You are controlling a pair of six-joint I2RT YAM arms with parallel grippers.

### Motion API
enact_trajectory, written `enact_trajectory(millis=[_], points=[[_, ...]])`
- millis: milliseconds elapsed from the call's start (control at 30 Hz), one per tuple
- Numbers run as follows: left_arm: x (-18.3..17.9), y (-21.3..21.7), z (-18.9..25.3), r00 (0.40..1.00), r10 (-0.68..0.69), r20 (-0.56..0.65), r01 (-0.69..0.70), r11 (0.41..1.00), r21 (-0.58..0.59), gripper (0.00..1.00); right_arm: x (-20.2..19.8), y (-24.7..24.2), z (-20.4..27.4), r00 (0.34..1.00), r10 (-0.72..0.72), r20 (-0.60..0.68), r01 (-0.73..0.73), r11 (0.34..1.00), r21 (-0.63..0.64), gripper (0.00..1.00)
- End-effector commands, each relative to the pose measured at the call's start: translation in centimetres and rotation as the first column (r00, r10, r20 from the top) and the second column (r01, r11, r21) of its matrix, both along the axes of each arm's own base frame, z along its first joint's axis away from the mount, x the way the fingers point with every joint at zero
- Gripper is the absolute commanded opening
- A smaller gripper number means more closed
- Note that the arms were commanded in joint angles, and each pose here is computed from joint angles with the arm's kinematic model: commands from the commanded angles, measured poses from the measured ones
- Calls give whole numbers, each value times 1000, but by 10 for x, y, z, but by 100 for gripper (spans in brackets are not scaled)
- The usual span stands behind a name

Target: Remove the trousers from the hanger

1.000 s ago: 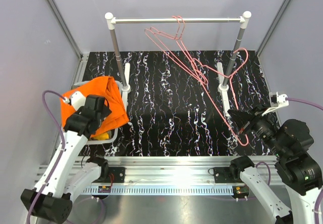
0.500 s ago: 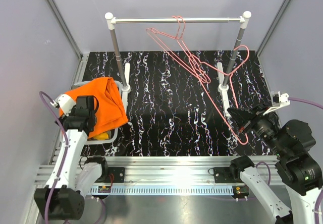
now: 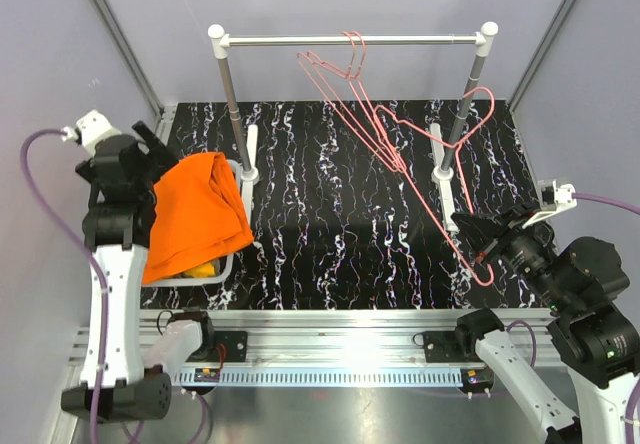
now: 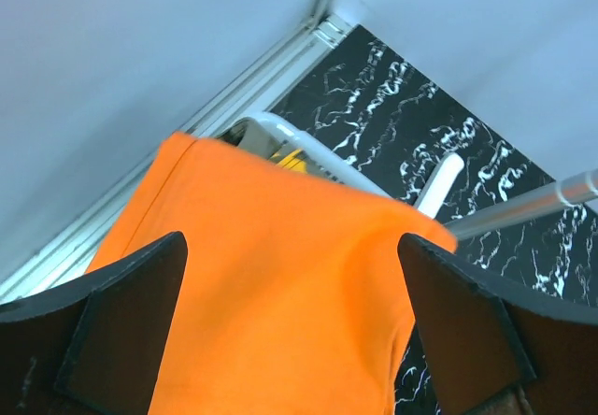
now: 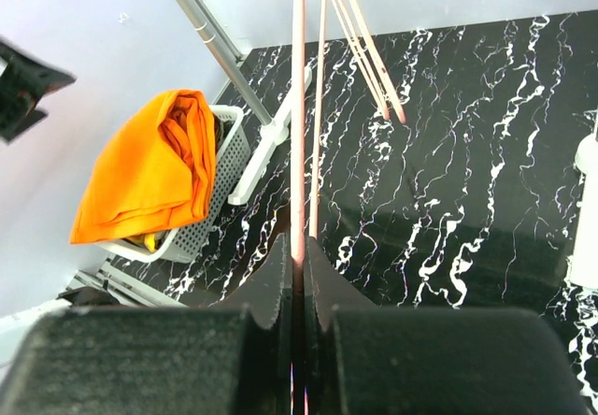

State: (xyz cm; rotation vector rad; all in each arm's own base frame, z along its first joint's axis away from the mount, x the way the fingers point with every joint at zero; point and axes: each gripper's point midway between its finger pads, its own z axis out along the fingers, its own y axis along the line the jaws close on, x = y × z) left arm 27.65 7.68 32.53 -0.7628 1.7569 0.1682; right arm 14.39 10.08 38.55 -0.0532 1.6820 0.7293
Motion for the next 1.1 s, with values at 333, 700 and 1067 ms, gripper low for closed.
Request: enact_trajectory(millis=[333,700,1067], points=[[81,-69,-221,688,-479,-546,374,878,-299,98,-3,5,22,995,53,86,-50,998,-35,0],[70,-80,-286,505,-536,-677,437,835,-335,99,-15,2,27,991,56,120,-52,998,-35,0],[70,-45,-88,848,-335,-410,364,932,-10,99,-12,3,23,992,73,107,-64,995,-79,0]])
